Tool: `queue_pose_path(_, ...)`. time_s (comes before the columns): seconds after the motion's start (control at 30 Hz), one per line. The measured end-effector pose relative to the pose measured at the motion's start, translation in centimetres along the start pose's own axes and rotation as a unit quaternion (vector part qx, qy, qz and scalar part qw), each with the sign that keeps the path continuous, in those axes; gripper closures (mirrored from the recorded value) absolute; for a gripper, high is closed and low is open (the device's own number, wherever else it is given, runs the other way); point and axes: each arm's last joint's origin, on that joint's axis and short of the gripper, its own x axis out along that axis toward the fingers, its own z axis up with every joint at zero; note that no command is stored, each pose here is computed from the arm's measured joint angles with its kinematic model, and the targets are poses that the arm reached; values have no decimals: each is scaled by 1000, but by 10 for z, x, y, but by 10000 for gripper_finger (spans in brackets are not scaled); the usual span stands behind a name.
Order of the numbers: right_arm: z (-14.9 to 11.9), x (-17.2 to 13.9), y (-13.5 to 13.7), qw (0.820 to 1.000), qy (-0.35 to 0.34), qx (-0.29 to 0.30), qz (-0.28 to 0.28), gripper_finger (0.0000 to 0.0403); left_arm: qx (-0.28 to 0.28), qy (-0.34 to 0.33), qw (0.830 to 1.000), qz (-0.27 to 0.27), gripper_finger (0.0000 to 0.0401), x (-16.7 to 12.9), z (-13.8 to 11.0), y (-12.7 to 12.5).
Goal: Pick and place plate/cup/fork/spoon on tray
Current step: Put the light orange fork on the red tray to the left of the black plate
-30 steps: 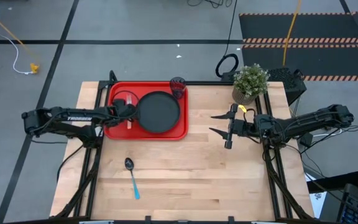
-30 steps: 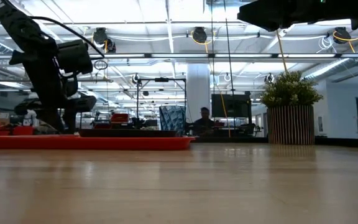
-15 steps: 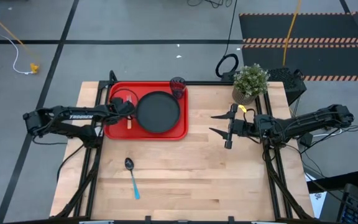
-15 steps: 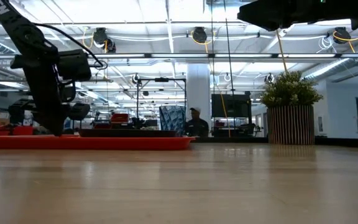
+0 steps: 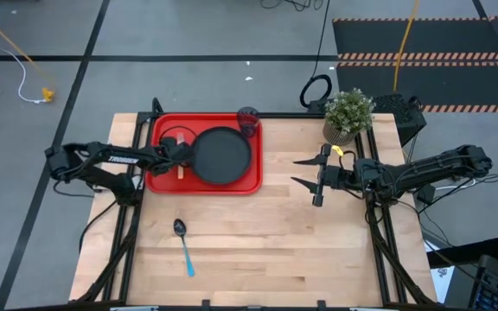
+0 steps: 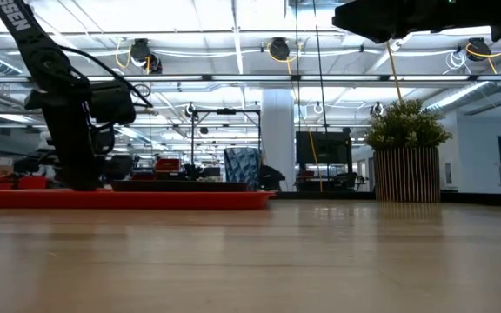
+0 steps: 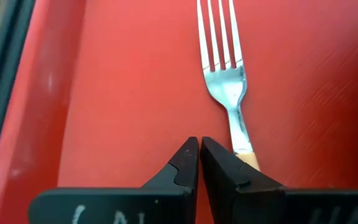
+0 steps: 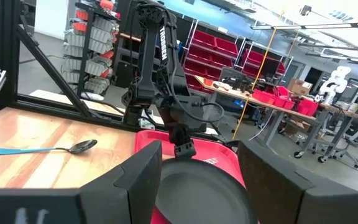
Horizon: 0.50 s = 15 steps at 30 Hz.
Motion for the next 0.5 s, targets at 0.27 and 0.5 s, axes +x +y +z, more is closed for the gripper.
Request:
queue_pose_path(0.27, 0, 0, 0, 1000, 0, 0, 0, 200, -5, -5, 1000, -15, 377, 0, 1, -3)
queue_pose_path(0.5, 0, 0, 0, 1000, 1, 0, 0, 200, -4, -10, 1000, -14, 377, 0, 1, -3)
